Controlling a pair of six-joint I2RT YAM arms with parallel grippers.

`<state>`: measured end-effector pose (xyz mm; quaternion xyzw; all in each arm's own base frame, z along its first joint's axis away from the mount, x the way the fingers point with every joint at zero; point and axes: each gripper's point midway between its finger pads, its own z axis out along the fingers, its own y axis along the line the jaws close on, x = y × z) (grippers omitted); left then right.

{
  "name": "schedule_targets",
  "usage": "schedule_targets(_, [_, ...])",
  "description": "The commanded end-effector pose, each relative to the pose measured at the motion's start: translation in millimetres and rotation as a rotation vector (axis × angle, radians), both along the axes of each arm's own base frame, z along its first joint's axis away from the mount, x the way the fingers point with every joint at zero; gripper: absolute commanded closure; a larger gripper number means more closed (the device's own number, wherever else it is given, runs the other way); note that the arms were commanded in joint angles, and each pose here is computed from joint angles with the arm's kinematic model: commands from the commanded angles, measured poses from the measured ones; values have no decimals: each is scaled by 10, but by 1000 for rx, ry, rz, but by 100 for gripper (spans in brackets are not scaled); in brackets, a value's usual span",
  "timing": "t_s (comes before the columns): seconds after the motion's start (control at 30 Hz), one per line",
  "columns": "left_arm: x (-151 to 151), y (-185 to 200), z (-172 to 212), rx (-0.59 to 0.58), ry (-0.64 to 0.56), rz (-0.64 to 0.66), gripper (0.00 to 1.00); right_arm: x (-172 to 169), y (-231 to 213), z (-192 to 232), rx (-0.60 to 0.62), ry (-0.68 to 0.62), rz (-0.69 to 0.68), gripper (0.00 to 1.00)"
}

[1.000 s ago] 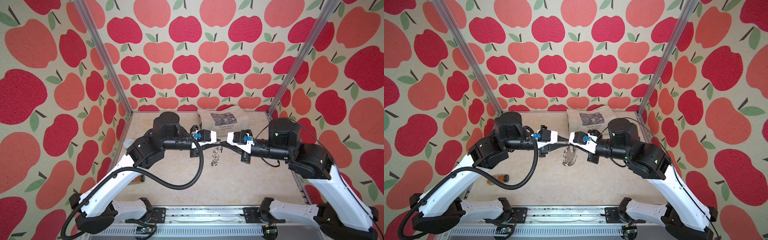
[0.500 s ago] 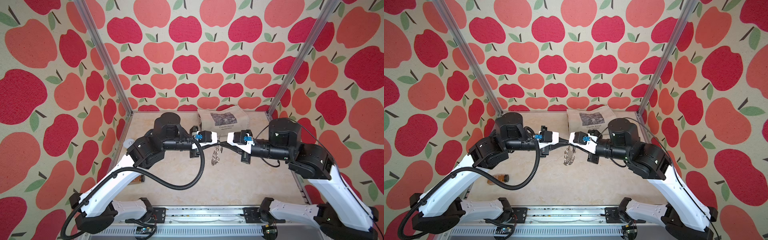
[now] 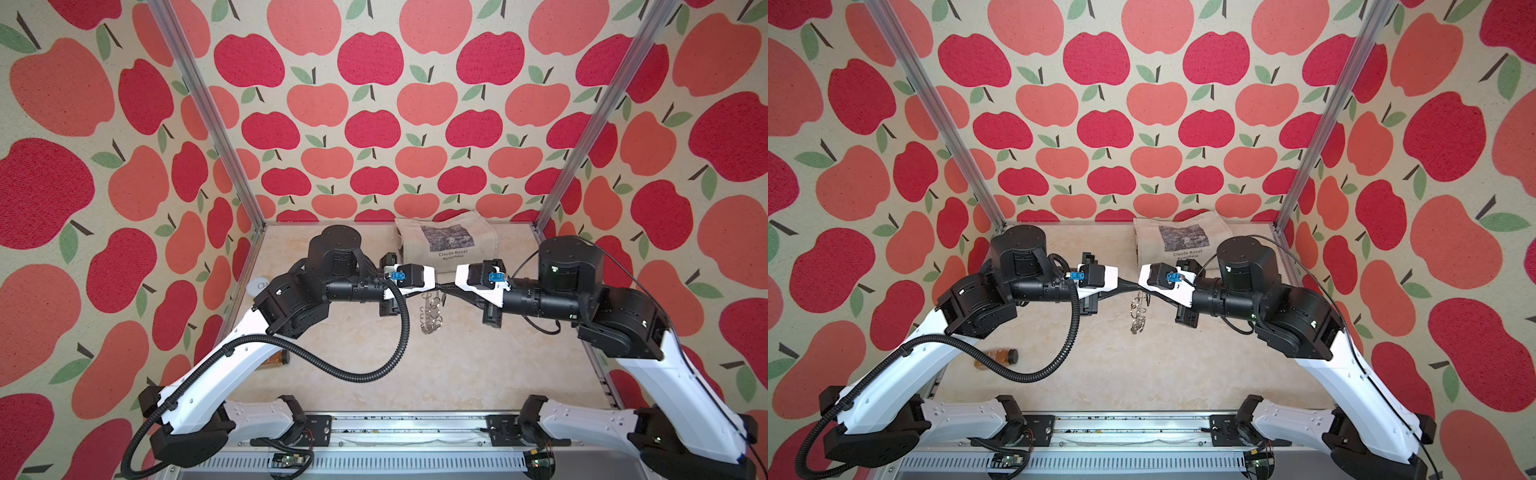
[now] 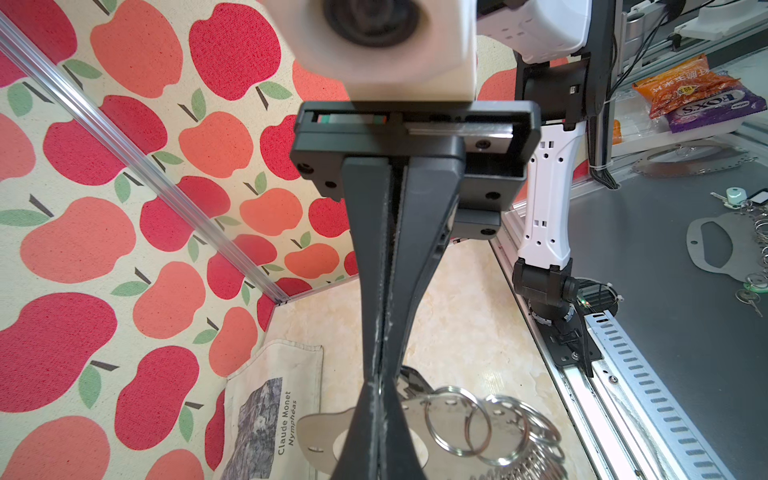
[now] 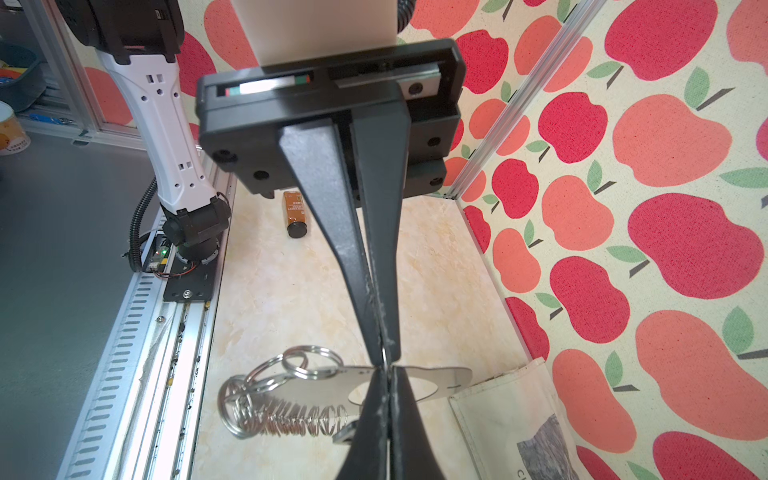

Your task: Put the keys on the keyring

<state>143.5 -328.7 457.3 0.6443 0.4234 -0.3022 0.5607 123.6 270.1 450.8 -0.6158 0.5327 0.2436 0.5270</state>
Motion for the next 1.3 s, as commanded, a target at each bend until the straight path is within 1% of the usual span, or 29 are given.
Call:
schedule_targets(0.0, [-93, 28, 185, -83, -63, -27, 100, -62, -17, 126, 47, -22, 20, 91])
schedule_targets(0.03, [-102, 40, 203, -94, -72, -30, 100, -64, -32, 125, 47, -23, 16, 81])
schedule_targets(0.07, [-116, 51, 218, -100, -77, -35, 100, -69, -47, 122, 46, -23, 14, 77])
schedule_targets(0.17, [-155, 75, 252, -111, -81, -52, 100, -88, -78, 126, 47, -21, 12, 69])
schedule_targets(0.4, [-231, 116, 297, -124, -84, -87, 100, -124, -65, 76, 24, -1, 34, 61])
schedule_targets(0.6, [-260, 126, 299, -119, -76, -99, 100, -161, -47, 117, 32, -4, 60, 60])
schedule_targets(0.7, [-263, 132, 301, -118, -77, -98, 100, -181, -52, 135, 37, -8, 70, 65])
schedule_targets(0.87, [-259, 152, 319, -125, -91, -87, 100, -195, -59, 130, 31, -6, 74, 82])
schedule_targets(0.9, [-256, 155, 325, -128, -94, -85, 100, -197, -60, 129, 30, -6, 75, 84])
schedule_targets(1.1, [-238, 180, 374, -146, -113, -72, 100, -185, -79, 107, 16, -6, 64, 90])
schedule_targets(1.17, [-231, 191, 395, -154, -119, -68, 100, -183, -84, 103, 14, -7, 62, 94])
schedule_targets(1.23, [-238, 200, 419, -168, -123, -70, 100, -175, -82, 98, 14, -2, 56, 100])
schedule_targets(1.27, [-238, 199, 427, -174, -123, -70, 100, -167, -74, 95, 14, -1, 55, 100])
